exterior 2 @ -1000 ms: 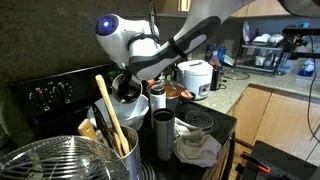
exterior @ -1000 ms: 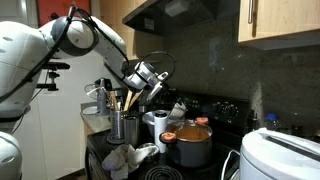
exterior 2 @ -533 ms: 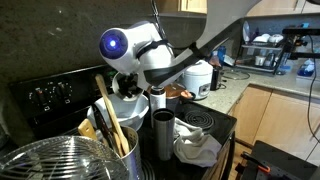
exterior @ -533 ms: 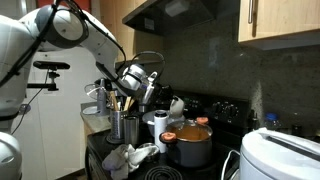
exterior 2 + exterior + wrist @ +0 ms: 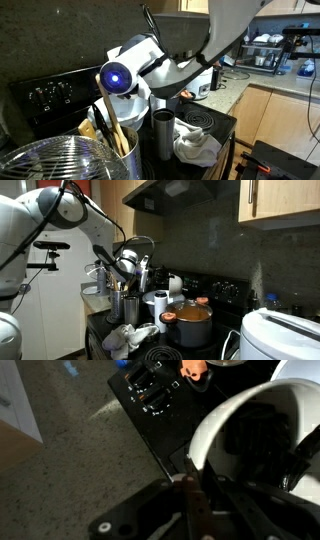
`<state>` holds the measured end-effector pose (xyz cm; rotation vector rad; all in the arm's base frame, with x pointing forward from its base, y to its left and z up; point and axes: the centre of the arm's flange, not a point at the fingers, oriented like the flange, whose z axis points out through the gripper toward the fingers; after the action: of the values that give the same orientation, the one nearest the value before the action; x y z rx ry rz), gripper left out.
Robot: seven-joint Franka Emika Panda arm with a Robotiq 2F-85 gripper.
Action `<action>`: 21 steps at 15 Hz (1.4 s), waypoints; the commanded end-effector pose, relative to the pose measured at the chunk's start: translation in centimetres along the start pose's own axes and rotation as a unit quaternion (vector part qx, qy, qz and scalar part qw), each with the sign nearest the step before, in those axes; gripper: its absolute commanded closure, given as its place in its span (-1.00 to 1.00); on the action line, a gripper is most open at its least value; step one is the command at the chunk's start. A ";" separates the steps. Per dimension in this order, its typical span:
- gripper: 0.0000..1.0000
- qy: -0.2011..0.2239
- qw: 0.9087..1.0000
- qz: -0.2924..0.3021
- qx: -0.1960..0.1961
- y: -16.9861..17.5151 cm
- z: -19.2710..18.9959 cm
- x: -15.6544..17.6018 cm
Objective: Pour the contents of the grey bowl into the big white bowl
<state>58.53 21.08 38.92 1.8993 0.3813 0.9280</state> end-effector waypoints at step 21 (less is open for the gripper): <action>0.90 0.116 0.982 -0.040 -0.146 2.1 -1.3 -0.3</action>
<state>58.09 21.14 38.99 1.5613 0.4522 1.0701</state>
